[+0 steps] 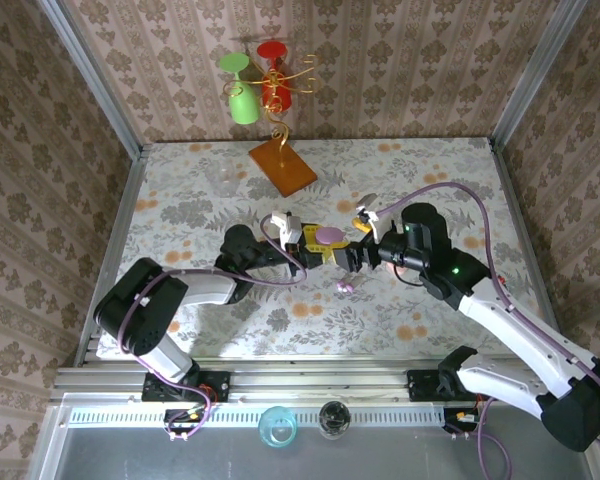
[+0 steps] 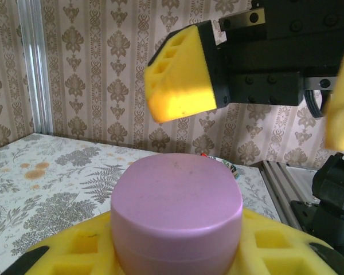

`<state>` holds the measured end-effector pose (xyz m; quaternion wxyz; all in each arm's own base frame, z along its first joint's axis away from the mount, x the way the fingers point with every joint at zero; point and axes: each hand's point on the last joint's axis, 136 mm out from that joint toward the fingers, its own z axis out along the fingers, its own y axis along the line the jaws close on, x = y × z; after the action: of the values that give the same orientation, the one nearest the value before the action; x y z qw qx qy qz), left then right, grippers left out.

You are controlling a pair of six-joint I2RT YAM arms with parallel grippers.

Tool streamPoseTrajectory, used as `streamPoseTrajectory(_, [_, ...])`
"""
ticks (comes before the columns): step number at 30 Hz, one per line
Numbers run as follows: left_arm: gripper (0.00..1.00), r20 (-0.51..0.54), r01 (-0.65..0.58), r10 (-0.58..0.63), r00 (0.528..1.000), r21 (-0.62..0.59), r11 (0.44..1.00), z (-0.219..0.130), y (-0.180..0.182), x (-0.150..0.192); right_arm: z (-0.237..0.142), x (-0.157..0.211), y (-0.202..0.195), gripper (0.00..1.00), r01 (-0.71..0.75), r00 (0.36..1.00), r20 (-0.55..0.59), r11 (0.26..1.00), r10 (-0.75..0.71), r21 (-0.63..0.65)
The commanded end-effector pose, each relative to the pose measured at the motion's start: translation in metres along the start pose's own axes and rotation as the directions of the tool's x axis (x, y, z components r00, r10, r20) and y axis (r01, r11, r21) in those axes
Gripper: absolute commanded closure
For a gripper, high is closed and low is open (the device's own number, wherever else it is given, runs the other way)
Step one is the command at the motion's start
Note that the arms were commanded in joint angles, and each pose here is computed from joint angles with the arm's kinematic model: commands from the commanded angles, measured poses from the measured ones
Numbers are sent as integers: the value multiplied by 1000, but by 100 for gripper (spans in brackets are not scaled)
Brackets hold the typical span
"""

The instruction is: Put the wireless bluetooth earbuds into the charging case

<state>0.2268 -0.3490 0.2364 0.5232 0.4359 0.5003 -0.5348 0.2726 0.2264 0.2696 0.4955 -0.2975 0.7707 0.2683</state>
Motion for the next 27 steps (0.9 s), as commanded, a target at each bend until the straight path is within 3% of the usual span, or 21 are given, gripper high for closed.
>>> streamPoseTrajectory(1, [74,45,-61,61,997,1,998,-2,-8,-18,3,-7,-12,15,50,999,17,996,-51,72])
streamPoseTrajectory(5, [75,49,-54,54,997,-1,999,-1,-7,-20,7,-5,-6,14,59,998,3,998,-59,31])
streamPoseTrajectory(16, [74,40,-78,75,996,60,995,-2,-18,-19,11,-11,-29,14,1,1000,28,988,-5,153])
streamPoseTrajectory(27, [74,29,-88,86,996,76,993,-6,-24,-13,11,-19,-40,15,-82,995,76,982,70,173])
